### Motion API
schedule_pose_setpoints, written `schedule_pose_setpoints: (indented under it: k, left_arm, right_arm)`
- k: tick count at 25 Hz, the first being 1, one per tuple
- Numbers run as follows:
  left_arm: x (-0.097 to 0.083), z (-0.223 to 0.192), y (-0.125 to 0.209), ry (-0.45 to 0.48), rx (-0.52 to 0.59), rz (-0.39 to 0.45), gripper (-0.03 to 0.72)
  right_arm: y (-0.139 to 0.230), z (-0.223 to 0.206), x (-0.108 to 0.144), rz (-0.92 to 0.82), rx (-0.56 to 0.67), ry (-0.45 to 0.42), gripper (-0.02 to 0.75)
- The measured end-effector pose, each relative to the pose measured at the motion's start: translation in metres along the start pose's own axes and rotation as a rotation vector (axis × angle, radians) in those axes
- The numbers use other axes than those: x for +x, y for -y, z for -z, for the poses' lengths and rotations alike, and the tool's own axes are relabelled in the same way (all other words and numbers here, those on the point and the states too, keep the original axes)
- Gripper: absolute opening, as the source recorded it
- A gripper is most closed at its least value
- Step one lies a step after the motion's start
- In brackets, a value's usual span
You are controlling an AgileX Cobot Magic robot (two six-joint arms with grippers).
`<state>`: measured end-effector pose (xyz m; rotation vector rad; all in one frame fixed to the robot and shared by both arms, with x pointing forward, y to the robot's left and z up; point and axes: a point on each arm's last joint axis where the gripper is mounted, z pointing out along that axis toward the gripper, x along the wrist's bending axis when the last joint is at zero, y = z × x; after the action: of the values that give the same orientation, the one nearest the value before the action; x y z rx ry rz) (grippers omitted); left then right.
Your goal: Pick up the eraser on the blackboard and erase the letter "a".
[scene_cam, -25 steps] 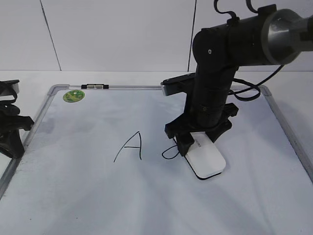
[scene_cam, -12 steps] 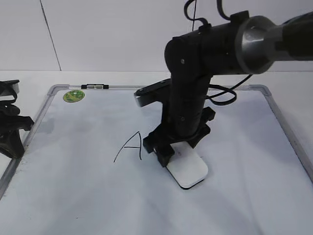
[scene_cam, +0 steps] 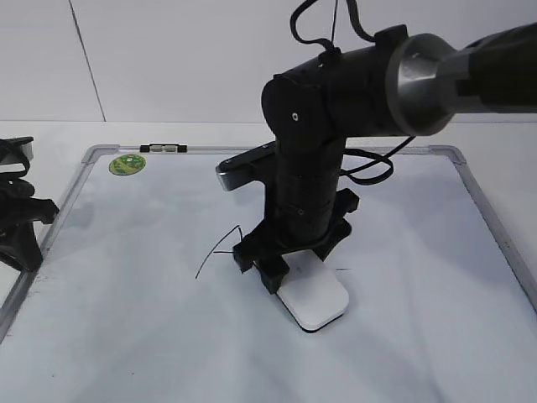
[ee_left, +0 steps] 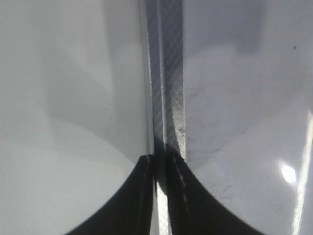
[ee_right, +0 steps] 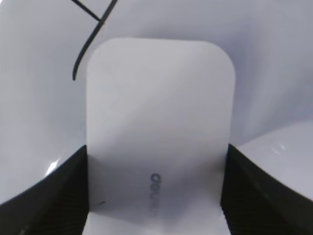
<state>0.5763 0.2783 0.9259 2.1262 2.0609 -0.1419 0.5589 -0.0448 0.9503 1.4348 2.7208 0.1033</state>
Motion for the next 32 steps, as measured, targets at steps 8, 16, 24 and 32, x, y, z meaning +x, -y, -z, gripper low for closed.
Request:
schedule_pose_setpoints:
  k: [8, 16, 24, 32]
  left_arm:
    - [0.0, 0.0, 0.0, 0.001, -0.002, 0.001, 0.064]
    - [0.0, 0.0, 0.0, 0.001, -0.002, 0.001, 0.064]
    - [0.0, 0.0, 0.0, 0.0, -0.002, 0.0, 0.064]
    - [0.0, 0.0, 0.0, 0.0, -0.002, 0.0, 0.064]
  right_arm:
    - [0.002, -0.001, -0.061, -0.119, 0.028, 0.072, 0.582]
    - [0.009, -0.001, -0.103, -0.206, 0.053, 0.1, 0.581]
    - [0.006, -0.001, -0.078, -0.103, 0.06, 0.022, 0.581]
    - [0.005, 0.0, -0.007, 0.074, 0.066, -0.01, 0.581]
